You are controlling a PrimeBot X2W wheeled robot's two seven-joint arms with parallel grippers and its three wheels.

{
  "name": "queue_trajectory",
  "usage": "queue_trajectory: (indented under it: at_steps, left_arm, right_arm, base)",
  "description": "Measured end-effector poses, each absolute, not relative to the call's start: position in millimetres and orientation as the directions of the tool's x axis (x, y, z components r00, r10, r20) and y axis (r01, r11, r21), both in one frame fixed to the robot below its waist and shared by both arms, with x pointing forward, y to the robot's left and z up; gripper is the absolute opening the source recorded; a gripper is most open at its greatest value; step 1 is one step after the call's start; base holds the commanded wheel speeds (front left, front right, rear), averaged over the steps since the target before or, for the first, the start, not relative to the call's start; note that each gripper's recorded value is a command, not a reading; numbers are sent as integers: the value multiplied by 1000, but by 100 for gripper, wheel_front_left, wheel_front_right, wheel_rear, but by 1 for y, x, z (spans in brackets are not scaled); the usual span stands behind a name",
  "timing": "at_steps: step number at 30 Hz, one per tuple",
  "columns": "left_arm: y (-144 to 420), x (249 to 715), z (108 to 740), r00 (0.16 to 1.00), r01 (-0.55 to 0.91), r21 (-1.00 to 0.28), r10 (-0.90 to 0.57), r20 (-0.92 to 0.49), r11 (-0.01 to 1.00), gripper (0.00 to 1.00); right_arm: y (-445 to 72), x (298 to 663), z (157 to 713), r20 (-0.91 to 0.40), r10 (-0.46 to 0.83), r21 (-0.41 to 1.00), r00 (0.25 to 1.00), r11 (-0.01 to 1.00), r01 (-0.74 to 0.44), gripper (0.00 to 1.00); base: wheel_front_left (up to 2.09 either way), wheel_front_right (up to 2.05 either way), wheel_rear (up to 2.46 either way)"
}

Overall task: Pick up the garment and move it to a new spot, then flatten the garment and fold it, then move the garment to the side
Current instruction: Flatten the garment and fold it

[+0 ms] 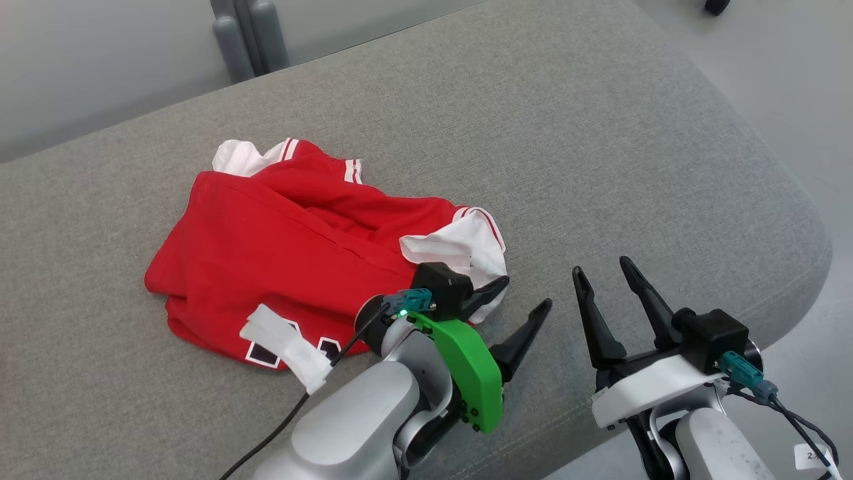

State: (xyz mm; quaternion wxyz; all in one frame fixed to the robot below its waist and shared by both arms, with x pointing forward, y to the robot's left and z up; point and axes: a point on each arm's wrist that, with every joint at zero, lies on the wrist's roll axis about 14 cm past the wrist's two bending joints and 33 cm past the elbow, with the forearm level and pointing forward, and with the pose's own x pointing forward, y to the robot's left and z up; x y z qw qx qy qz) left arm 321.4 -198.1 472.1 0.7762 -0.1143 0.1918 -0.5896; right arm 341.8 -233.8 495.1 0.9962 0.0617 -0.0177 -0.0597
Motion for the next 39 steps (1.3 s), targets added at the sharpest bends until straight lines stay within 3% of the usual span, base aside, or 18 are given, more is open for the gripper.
queue_trajectory:
  at_steps: [3,5,7,12,15,20,33,39]
  left_arm:
    - [-208,310,487,188,847,-482,-974,-124,225,100]
    - [-209,324,503,229,836,-488,-968,-106,251,100]
    - [-200,353,512,313,832,-449,-944,-103,325,100]
    - [-120,456,498,595,717,-286,-772,-224,636,100]
    - [-71,486,468,656,630,-221,-663,-361,744,100]
    - [-29,502,429,634,562,-219,-586,-505,797,100]
    - [7,575,410,659,451,-246,-506,-557,858,100]
    - [-7,569,381,568,457,-339,-563,-600,823,100]
  right_arm:
    - [-242,337,489,8,-153,127,988,980,151,100]
    - [-243,338,487,4,-155,125,988,980,153,100]
    - [-241,340,489,10,-149,127,989,981,147,100]
    - [-235,345,491,19,-130,131,991,983,126,100]
    - [-231,347,489,15,-116,130,993,985,113,100]
    - [-225,352,486,5,-94,126,996,988,92,100]
    - [-213,364,457,-88,-57,114,994,991,67,100]
    - [-217,363,444,-132,-72,110,989,990,86,100]
  base:
    - [0,0,0]
    - [0,0,0]
    - [0,0,0]
    - [0,0,0]
    - [0,0,0]
    - [0,0,0]
    - [0,0,0]
    - [0,0,0]
